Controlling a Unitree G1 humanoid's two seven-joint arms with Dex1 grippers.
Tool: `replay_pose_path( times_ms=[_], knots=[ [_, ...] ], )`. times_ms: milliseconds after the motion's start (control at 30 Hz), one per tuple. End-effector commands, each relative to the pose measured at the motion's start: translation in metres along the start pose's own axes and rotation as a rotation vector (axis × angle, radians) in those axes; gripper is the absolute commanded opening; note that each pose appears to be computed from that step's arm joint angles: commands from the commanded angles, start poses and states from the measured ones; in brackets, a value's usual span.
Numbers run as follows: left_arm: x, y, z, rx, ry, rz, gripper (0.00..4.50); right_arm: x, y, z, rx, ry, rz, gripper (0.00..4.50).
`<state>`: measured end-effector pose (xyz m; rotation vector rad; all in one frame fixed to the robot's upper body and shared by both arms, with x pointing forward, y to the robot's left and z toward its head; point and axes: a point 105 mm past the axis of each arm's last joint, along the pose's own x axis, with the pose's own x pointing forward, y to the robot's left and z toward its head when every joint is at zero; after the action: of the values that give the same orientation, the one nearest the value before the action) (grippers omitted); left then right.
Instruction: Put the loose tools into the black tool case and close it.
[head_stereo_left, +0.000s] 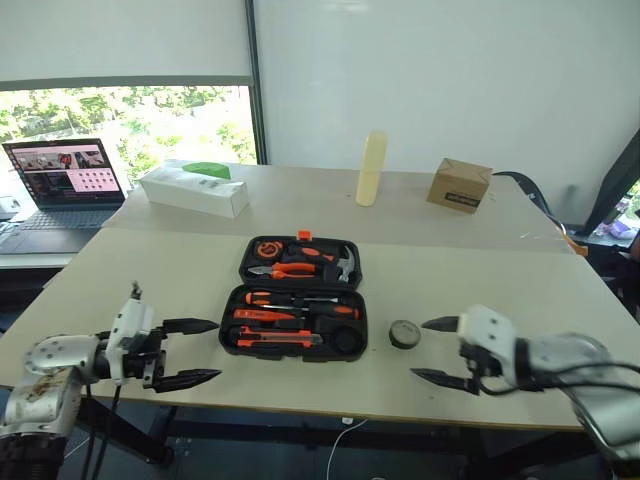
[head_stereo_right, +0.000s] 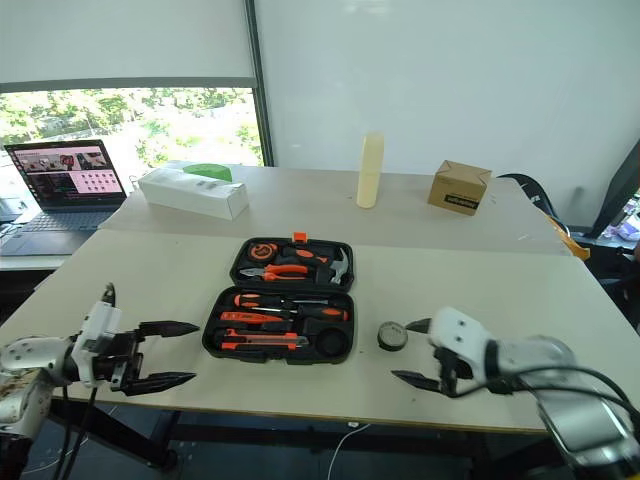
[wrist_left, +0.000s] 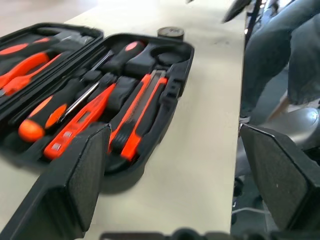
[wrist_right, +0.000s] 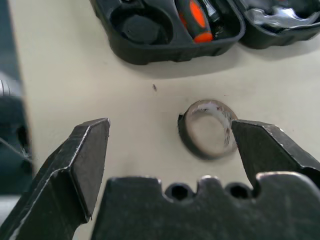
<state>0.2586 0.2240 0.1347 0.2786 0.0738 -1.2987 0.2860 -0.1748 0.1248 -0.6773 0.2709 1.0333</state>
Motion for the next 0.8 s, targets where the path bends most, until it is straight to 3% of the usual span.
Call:
replay_pose_path(
  times_ms=[33, 200, 467, 600, 667, 800],
  knots=[
    [0.011, -0.006, 0.008, 0.029, -0.016, -0.045, 4.47, 0.013, -0.008, -0.012, -0.013, 0.089, 0.048, 4.24],
    [0.015, -0.01, 0.009, 0.031, -0.012, -0.061, 4.5, 0.025, -0.011, -0.023, -0.031, 0.179, 0.136, 2.69],
    [0.016, -0.01, 0.011, 0.044, -0.014, -0.059, 4.5, 0.029, -0.019, -0.001, -0.139, 0.109, 0.154, 0.03],
    [0.019, -0.01, 0.013, 0.055, -0.025, -0.066, 4.5, 0.022, 0.003, 0.082, -0.242, -0.239, 0.313, 0.03],
    [0.02, -0.01, 0.012, 0.052, -0.023, -0.068, 4.5, 0.03, 0.012, 0.094, -0.241, -0.264, 0.35, 0.03],
    [0.02, -0.012, 0.01, 0.048, -0.019, -0.069, 4.5, 0.053, 0.019, 0.094, -0.234, -0.207, 0.382, 0.03]
  ],
)
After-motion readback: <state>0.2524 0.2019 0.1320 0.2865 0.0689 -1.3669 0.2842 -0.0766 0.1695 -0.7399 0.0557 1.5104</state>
